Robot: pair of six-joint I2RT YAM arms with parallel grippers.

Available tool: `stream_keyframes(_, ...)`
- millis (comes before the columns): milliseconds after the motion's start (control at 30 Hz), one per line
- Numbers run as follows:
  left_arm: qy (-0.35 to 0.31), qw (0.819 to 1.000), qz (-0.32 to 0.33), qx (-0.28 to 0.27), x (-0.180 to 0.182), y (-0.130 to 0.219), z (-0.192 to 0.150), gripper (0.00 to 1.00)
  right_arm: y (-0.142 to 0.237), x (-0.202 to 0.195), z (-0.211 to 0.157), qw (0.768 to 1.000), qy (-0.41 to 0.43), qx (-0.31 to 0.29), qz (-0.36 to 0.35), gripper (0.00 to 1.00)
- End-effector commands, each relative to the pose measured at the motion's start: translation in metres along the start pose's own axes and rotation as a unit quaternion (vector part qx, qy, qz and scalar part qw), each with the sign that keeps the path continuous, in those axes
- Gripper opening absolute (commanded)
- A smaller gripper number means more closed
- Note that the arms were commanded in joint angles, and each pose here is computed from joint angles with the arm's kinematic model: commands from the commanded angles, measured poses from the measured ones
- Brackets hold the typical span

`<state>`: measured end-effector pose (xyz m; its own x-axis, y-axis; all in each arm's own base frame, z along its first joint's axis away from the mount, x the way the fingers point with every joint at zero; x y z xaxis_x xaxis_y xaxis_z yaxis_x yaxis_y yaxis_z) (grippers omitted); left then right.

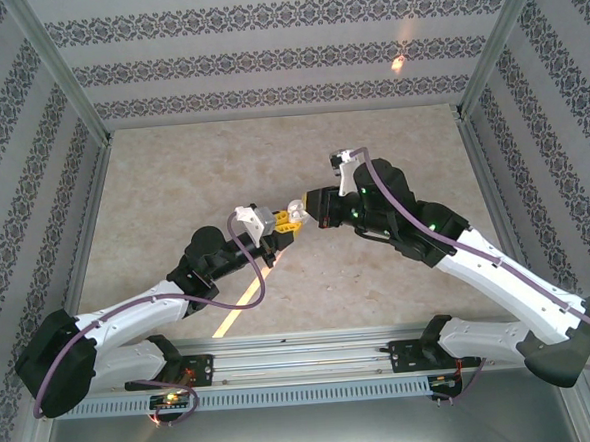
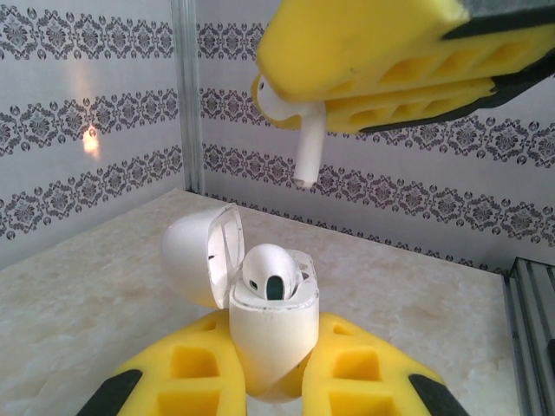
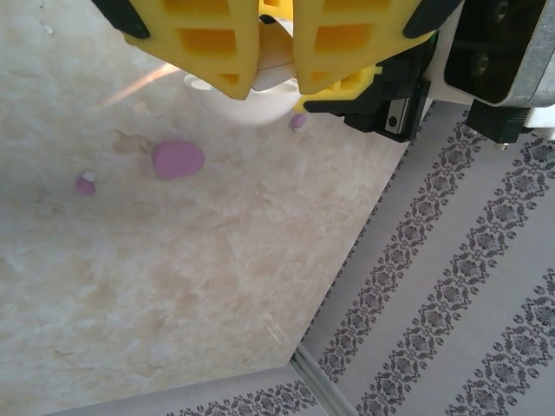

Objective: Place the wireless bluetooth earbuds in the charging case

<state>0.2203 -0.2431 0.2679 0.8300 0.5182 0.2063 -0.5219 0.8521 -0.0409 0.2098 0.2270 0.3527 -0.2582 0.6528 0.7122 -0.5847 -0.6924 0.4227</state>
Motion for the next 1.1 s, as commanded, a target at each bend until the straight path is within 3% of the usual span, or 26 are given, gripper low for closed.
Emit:
stream_keyframes(0,-0.002,0.999,-0.001,-0.046,-0.001,-0.001,0.025,0.00,-0.008,-0.002,-0.005,1.000,0.004,0.000,0.008,0.12)
stream_keyframes(900,0.008,0.999,0.012,-0.050,0.004,-0.007,0.029,0.00,-0.026,-0.034,-0.033,0.998,-0.007,0.049,-0.029,0.12)
stream_keyframes(1067,0.009,0.999,0.010,-0.049,0.004,-0.008,0.028,0.00,-0.024,-0.037,-0.034,0.998,-0.015,0.053,-0.037,0.20)
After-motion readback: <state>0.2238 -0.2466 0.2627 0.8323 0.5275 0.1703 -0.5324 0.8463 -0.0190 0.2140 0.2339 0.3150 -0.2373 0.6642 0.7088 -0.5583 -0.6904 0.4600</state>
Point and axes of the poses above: each hand's point on the last joint's axis, 136 mm out from that joint toward the fingers, its own y axis back along the fingers, its own x axis along the line the jaws close on, z = x × y, the point moved 6 cm from there along y, back along the fingers, and after that the axes turned 13 degrees about -y, right-handed, at the moved point
